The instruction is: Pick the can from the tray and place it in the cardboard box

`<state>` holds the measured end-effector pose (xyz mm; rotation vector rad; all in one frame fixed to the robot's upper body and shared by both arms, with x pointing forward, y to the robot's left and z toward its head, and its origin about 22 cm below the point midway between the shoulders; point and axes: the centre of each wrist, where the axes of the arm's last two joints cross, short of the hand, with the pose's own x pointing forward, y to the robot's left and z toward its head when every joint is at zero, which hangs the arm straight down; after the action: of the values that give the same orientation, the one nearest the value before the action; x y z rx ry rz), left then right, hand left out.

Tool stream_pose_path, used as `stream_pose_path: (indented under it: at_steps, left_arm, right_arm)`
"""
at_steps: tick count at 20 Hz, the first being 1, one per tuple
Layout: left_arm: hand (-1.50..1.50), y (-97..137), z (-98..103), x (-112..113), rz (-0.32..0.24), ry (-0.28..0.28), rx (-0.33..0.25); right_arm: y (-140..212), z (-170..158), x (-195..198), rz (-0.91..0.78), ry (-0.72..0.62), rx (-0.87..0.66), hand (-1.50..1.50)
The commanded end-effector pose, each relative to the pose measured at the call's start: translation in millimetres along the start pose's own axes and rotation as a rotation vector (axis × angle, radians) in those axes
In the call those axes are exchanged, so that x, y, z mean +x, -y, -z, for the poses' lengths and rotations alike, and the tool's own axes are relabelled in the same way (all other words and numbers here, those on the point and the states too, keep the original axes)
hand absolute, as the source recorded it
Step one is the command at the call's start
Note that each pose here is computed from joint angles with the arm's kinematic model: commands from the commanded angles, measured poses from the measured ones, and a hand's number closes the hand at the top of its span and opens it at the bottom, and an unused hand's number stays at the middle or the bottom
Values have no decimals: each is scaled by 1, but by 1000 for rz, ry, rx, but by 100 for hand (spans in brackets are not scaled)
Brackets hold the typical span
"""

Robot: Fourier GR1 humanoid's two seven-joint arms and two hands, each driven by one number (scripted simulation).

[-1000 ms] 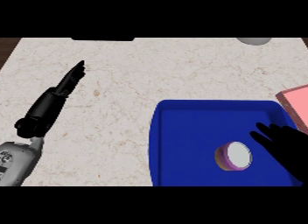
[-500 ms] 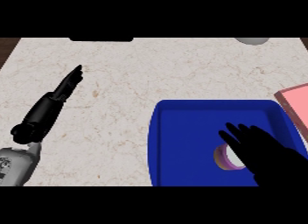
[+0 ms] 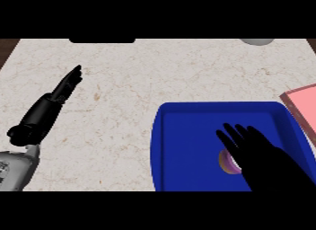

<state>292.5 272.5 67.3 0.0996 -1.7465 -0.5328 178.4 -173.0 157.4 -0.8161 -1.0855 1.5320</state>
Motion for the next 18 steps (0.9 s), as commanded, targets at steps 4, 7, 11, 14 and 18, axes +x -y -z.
stream_pose_path:
  at_steps: [4,7,11,14,18]
  left_arm:
    - [0,21,-7,9,1,10,7]
    - [0,7,-4,13,-5,-7,4]
    - [0,-8,6,9,8,9,11]
    - [0,1,2,-3,10,-8,16]
    - [0,-15,-2,-14,2,-1,15]
  right_arm:
    - [-7,29,-7,-63,-107,48,-150]
    - [-30,29,7,-59,-100,30,-150]
    - [-36,33,3,-35,-63,36,-150]
    - [-43,31,-18,-30,-57,52,-150]
    - [-47,39,-3,-25,-81,71,-150]
